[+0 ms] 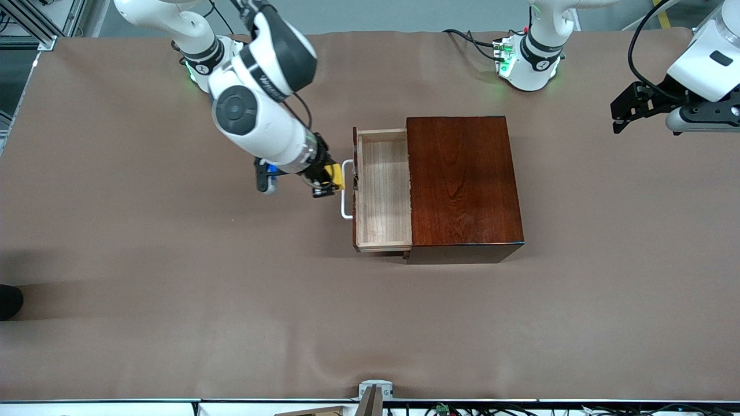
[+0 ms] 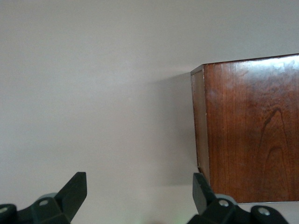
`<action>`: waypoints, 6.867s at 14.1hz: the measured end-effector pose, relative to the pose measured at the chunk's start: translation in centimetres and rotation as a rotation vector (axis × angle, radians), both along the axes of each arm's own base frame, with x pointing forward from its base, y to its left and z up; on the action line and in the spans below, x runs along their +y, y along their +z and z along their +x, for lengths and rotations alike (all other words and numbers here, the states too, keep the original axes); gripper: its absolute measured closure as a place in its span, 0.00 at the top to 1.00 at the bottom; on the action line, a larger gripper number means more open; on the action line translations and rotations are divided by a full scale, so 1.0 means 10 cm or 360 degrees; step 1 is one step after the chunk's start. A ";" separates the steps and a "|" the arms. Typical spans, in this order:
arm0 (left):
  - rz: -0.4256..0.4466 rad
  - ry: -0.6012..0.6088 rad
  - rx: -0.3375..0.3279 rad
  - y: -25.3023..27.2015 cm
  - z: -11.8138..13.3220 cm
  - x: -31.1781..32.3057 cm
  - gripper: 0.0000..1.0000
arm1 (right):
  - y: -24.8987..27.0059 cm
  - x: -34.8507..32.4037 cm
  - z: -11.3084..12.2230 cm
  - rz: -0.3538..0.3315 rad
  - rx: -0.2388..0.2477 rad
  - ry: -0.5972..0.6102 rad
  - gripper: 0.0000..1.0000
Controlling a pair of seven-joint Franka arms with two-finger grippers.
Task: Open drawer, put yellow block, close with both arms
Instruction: 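Carry the yellow cube with the right gripper over the open drawer, then lower the cube into the drawer and open the right gripper, then withdraw the right gripper while the left gripper reaches the drawer front, then push the drawer shut with the left gripper against the box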
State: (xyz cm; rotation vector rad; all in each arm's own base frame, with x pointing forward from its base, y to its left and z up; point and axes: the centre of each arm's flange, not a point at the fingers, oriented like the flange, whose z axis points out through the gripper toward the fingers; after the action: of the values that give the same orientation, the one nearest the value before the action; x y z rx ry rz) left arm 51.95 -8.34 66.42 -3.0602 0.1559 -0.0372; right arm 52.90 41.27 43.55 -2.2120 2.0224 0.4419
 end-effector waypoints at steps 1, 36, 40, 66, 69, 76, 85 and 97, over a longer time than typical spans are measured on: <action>0.0000 0.0001 0.0000 0.00 0.00 0.00 1.00 | -0.02 0.10 -0.02 -0.0001 0.0003 0.0001 0.56; 0.0007 -0.0087 0.0022 -0.08 -0.02 -0.30 1.00 | -0.30 0.56 0.11 -0.0096 0.0035 0.0310 1.00; 0.0008 -0.0103 0.0025 -0.09 -0.03 -0.36 1.00 | 0.06 -0.09 0.44 -0.0095 0.0107 0.0434 1.00; -0.0468 0.0993 -0.0193 -2.64 -1.25 -5.76 1.00 | 1.81 -3.77 0.61 0.0039 -0.0185 0.1673 1.00; -0.0583 0.1105 -0.0205 -2.75 -1.19 -5.90 1.00 | 2.04 -4.05 0.39 0.0082 -0.0212 0.1885 1.00; -0.0464 0.1379 -0.0301 -3.63 -1.01 -5.86 1.00 | 2.25 -4.25 -0.33 0.0018 -0.0323 0.1971 1.00; -0.0260 0.1546 -0.0376 -3.78 -0.79 -5.61 1.00 | 2.36 -4.45 -0.28 -0.0161 -0.0419 0.2084 1.00; 0.0125 0.1657 -0.0419 -3.83 -0.62 -5.20 1.00 | 2.43 -4.77 -0.11 -0.0195 -0.0437 0.2005 1.00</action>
State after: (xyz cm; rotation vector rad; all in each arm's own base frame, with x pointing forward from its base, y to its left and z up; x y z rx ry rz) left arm 45.77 -60.33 28.17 -2.6246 -1.3596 -0.3420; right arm 51.78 -6.39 67.83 -3.1178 0.3294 0.0555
